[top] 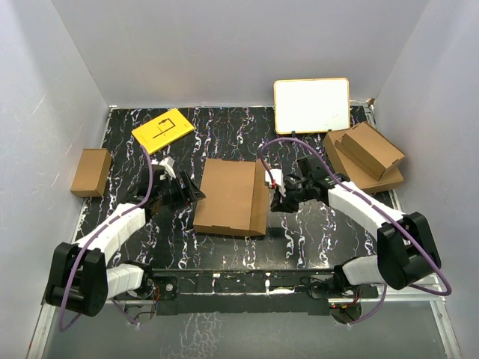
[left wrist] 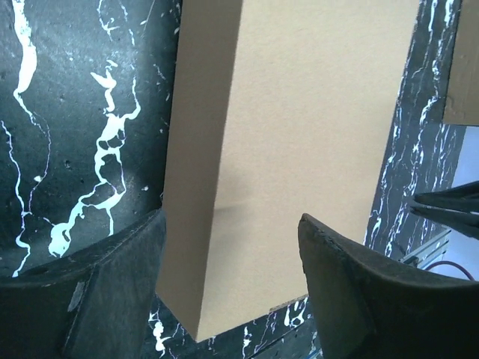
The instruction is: Fold the paper box
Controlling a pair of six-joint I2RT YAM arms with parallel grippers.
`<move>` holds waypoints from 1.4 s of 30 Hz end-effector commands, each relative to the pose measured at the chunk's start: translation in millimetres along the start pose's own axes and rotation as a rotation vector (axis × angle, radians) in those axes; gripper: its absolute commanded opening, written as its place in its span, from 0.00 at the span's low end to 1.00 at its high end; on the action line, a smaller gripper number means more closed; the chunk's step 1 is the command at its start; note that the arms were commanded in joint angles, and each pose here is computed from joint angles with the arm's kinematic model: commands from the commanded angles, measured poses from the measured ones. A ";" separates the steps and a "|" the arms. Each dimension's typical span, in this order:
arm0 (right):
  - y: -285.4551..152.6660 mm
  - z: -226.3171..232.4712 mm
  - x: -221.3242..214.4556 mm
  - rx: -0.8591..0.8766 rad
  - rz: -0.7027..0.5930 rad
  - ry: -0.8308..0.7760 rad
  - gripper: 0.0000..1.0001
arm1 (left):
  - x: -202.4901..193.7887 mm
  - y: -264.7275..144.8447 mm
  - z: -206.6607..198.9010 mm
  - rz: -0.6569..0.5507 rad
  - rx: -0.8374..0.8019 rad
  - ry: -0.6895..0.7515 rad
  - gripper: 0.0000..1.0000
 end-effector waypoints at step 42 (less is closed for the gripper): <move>46.7 49.0 17.3 0.120 -0.089 -0.257 0.08 | -15.9 20.7 -7.1 0.099 -0.124 -0.004 0.60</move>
Point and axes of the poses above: each gripper's point midway between its finger pads, its own y axis out along the fingers, its own z axis along the line the jaws close on, x = y × z, the point moved 1 cm from there along -y, back along the fingers, and after that the axes turned 2 degrees about -y, right-handed, at the moved point
